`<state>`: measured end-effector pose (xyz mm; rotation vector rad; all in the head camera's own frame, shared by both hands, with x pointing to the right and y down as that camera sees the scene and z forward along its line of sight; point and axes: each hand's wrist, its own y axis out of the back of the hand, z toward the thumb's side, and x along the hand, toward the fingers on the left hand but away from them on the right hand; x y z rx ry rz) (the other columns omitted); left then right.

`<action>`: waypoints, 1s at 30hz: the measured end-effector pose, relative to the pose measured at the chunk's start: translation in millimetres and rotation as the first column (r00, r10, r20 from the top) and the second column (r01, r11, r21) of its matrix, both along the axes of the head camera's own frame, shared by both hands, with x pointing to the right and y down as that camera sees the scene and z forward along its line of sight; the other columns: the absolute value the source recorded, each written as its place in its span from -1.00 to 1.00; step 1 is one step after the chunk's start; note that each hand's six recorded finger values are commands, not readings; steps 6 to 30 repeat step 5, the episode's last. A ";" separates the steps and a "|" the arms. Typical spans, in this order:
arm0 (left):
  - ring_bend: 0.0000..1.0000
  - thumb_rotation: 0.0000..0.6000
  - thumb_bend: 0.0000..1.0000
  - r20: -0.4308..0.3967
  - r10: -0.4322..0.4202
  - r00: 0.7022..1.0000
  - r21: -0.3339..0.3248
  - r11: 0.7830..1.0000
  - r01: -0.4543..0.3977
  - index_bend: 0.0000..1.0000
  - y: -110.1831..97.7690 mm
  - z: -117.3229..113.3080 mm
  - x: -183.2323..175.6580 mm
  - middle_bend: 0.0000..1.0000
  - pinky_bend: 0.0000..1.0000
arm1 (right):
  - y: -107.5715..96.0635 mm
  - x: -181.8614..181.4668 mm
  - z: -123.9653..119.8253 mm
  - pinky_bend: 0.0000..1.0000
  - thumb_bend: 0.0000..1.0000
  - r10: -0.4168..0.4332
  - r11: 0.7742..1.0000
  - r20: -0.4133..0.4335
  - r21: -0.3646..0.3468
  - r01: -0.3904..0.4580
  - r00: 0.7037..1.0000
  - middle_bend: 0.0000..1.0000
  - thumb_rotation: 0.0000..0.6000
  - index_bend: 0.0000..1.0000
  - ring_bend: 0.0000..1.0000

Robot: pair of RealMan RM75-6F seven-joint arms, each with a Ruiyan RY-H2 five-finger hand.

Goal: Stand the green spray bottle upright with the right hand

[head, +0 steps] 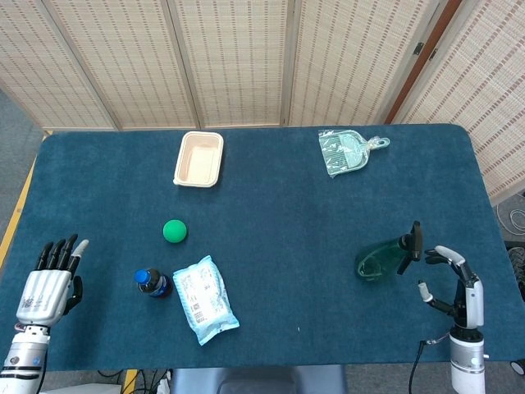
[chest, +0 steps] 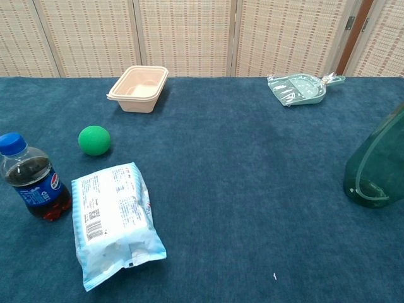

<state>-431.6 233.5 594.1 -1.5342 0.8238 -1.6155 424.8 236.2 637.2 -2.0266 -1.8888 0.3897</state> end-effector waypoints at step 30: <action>-1.00 1.00 0.39 -0.005 -0.003 1.000 0.003 1.000 0.003 -1.00 -0.7 1.0 -1.6 -1.00 -1.00 | -1.9 -0.7 0.7 -0.12 -0.59 -0.004 1.000 -0.005 -0.002 0.004 1.000 -0.25 1.00 -0.45 -0.19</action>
